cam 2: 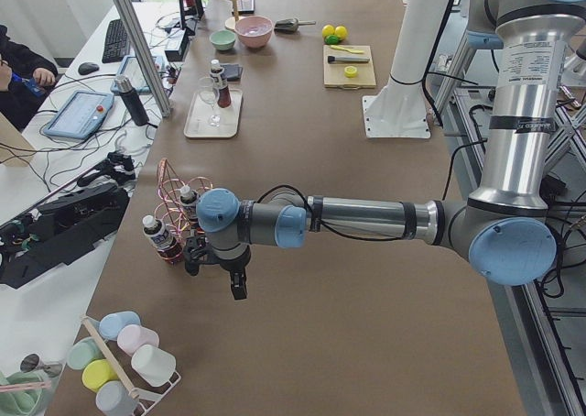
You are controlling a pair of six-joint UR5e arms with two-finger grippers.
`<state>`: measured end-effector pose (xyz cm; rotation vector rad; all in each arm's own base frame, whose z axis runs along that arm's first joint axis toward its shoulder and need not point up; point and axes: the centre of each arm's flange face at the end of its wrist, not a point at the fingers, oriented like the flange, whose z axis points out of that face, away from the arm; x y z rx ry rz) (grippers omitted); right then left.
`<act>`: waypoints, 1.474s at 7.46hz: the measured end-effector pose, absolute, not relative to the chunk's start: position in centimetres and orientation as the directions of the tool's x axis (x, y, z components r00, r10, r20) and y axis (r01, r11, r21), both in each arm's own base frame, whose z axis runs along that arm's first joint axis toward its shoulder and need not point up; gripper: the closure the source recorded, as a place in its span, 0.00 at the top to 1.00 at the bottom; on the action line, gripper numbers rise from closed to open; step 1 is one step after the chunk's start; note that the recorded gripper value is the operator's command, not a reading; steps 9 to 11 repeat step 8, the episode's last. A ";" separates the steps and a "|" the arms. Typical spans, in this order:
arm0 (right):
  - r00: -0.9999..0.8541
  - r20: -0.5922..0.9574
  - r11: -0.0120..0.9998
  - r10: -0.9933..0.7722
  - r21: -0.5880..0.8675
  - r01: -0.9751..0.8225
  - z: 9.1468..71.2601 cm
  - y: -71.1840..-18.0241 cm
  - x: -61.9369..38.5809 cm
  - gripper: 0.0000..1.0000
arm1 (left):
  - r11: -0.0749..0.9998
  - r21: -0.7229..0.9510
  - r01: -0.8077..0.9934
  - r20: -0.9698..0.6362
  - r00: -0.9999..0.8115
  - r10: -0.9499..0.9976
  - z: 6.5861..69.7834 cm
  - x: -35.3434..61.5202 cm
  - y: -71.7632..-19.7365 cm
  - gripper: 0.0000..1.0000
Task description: Take tea from basket to plate
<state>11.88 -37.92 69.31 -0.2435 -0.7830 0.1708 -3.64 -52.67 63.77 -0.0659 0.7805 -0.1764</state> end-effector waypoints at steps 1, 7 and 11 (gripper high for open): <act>0.697 0.675 0.958 0.242 -0.279 -0.062 69.3 -37.9 11.9 1.00 | 0.983 -0.125 0.134 -0.694 0.697 -0.183 63.8 -3.6 -52.7 0.98; 0.697 0.674 0.957 0.245 -0.284 -0.061 69.6 -37.9 11.9 1.00 | 0.983 -0.126 0.133 -0.692 0.698 -0.183 63.9 -3.6 -52.7 0.98; 0.697 0.674 0.956 0.246 -0.286 -0.061 69.6 -37.8 11.9 1.00 | 0.983 -0.125 0.132 -0.692 0.698 -0.182 63.9 -3.6 -52.7 0.98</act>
